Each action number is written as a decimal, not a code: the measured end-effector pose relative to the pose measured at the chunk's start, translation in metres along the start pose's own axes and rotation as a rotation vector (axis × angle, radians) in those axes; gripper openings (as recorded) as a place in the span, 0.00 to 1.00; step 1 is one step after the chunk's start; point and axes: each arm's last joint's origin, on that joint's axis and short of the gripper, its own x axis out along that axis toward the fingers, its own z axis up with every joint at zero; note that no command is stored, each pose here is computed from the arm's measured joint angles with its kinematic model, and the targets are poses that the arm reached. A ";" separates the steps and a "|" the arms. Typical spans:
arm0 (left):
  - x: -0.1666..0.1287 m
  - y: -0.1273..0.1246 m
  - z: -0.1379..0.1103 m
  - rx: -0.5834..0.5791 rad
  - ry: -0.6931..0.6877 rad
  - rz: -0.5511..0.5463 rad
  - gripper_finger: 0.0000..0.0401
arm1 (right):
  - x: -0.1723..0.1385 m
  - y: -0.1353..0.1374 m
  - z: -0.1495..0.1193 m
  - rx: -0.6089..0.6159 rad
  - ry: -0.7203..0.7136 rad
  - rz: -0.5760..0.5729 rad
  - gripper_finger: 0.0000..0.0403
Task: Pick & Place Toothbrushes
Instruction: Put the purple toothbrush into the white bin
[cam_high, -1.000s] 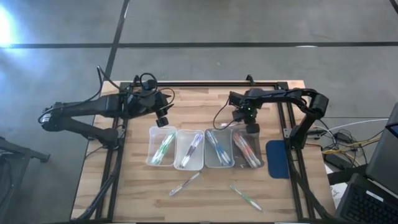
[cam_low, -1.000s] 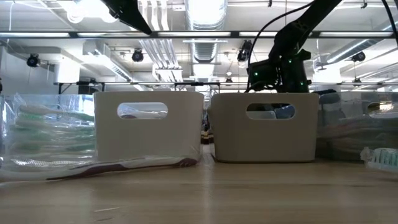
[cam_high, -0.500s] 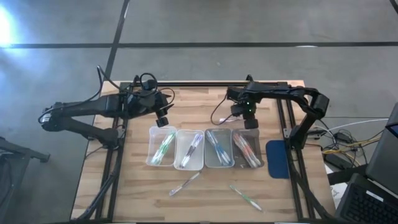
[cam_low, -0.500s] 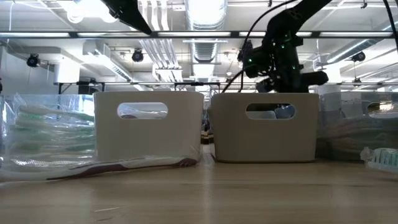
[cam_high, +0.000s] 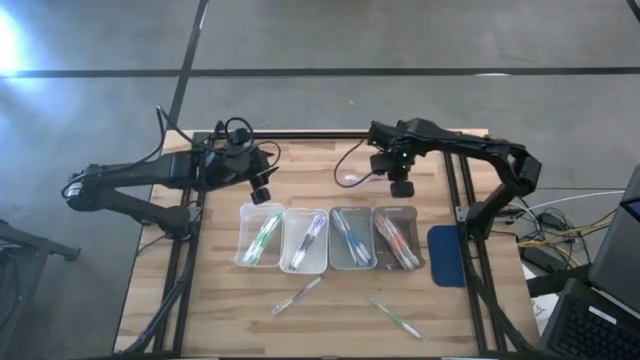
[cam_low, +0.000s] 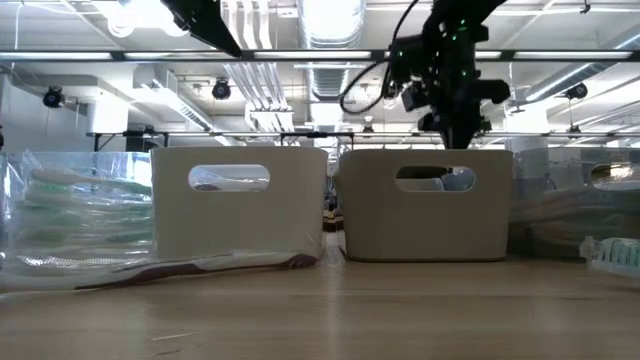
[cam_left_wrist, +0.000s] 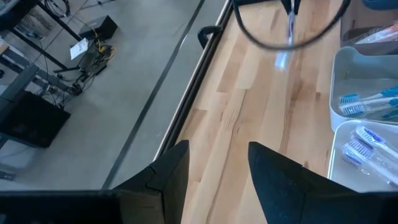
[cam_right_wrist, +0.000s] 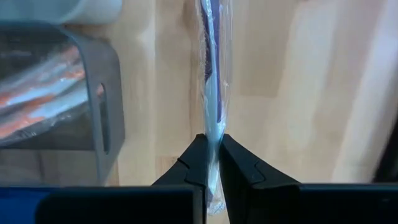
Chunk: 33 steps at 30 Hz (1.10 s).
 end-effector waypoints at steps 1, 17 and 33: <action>0.000 0.000 -0.001 -0.003 0.007 -0.001 0.42 | -0.005 0.001 -0.001 0.002 -0.017 -0.009 0.04; 0.000 -0.001 -0.004 -0.122 0.036 -0.028 0.42 | -0.080 0.040 -0.028 0.073 -0.476 0.038 0.04; 0.039 -0.055 -0.036 -0.176 -0.256 -0.228 0.42 | -0.044 0.107 -0.036 -0.193 -1.169 0.012 0.04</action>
